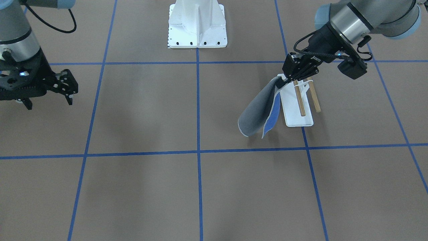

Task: Hang towel on rack

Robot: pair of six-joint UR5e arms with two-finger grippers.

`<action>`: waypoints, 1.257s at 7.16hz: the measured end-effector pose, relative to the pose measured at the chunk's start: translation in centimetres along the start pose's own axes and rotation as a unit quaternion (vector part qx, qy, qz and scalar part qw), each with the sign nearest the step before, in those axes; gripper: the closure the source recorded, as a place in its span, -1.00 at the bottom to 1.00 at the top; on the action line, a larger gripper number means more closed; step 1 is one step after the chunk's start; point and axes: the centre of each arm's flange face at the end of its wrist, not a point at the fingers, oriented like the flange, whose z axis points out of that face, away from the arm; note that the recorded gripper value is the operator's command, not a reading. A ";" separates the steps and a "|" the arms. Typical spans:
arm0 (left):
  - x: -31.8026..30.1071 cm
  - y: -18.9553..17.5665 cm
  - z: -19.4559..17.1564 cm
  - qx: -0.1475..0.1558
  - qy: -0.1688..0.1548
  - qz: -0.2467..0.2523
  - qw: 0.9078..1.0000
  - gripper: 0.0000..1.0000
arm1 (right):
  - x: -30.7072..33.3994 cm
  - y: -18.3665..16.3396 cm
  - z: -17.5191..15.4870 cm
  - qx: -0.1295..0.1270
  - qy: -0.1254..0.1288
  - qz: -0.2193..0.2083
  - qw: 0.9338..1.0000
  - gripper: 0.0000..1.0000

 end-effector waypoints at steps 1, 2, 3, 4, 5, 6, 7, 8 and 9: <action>-3.4 0.3 -0.5 -0.009 -0.020 0.036 0.999 1.00 | 4.0 1.4 1.5 -0.018 0.008 -0.020 1.000 -1.00; -6.9 0.9 -1.0 -0.017 -0.039 0.064 0.997 1.00 | 7.3 3.0 2.8 -0.027 0.013 -0.036 0.999 -1.00; -10.3 1.7 -1.9 -0.028 -0.057 0.091 0.994 1.00 | 9.8 4.5 4.0 -0.028 0.016 -0.043 0.999 -1.00; -13.3 1.8 -3.0 -0.036 -0.071 0.112 0.990 1.00 | 11.7 5.7 4.8 -0.029 0.011 -0.041 0.999 -1.00; -16.4 1.0 -4.6 -0.036 -0.085 0.133 0.987 1.00 | 13.6 6.5 5.1 -0.033 -0.001 -0.039 0.999 -1.00; -19.2 -0.1 -6.0 -0.039 -0.095 0.150 0.983 1.00 | 16.2 7.2 5.6 -0.042 -0.011 -0.047 0.998 -1.00; -21.5 -1.1 -7.2 -0.041 -0.101 0.162 0.981 1.00 | 18.6 7.7 6.1 -0.050 -0.016 -0.055 0.997 -1.00; -23.6 -1.9 -8.1 -0.043 -0.107 0.173 0.978 1.00 | 20.2 8.1 6.5 -0.056 -0.018 -0.056 0.997 -1.00; -25.5 -2.6 -8.5 -0.046 -0.114 0.183 0.975 0.98 | 21.0 8.3 6.9 -0.060 -0.018 -0.055 0.997 -1.00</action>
